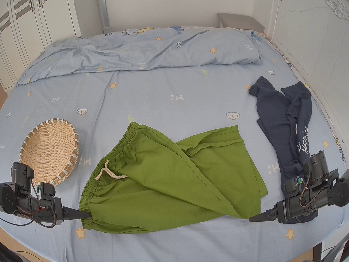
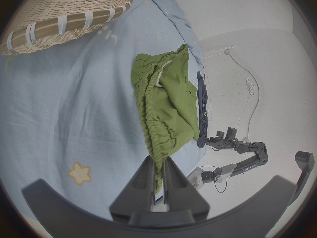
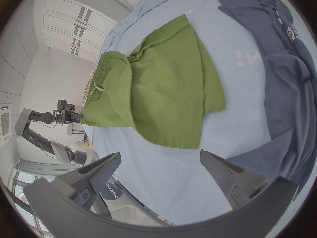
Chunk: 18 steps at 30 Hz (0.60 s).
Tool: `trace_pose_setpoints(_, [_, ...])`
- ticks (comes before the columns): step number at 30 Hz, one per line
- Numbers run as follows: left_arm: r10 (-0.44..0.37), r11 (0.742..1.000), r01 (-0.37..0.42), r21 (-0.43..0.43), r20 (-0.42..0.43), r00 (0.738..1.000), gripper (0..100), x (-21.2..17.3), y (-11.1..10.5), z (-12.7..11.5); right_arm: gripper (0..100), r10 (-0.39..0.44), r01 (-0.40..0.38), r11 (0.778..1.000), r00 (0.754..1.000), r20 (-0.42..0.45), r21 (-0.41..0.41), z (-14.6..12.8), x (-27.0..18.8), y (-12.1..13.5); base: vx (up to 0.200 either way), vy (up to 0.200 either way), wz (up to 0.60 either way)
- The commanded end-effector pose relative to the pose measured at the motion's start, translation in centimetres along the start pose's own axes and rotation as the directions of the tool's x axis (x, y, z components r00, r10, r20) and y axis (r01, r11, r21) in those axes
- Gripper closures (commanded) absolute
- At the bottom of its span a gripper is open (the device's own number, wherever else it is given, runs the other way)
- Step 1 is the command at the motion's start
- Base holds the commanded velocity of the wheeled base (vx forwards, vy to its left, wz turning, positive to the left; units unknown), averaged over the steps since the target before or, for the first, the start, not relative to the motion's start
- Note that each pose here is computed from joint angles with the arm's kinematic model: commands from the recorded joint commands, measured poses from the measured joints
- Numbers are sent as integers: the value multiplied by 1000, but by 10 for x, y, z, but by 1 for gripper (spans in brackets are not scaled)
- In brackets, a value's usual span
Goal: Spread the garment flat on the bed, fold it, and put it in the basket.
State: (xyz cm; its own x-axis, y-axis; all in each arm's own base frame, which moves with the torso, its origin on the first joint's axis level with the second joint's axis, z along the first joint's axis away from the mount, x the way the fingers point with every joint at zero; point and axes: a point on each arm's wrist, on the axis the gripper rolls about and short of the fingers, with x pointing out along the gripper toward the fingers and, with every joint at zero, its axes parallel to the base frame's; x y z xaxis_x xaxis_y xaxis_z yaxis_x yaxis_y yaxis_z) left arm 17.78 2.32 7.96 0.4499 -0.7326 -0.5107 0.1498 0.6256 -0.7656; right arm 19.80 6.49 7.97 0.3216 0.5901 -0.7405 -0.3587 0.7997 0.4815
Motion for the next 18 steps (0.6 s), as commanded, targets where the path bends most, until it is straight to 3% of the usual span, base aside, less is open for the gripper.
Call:
trace_pose_setpoints(1, [-2,1000,2,4,-2,1000,100,0,-1,-1,0,2,2,999,997,-74,42,-11,18,-15,0,0,0])
trace_pose_setpoints(11, [-3,1000,3,10,-1,1000,100,0,-1,0,0,41,-38,999,996,-74,38,-6,27,-18,0,0,0])
trace_pose_setpoints(18, [-24,999,24,29,-2,1000,100,0,0,-1,0,47,-46,999,999,-4,13,3,36,-23,0,0,0])
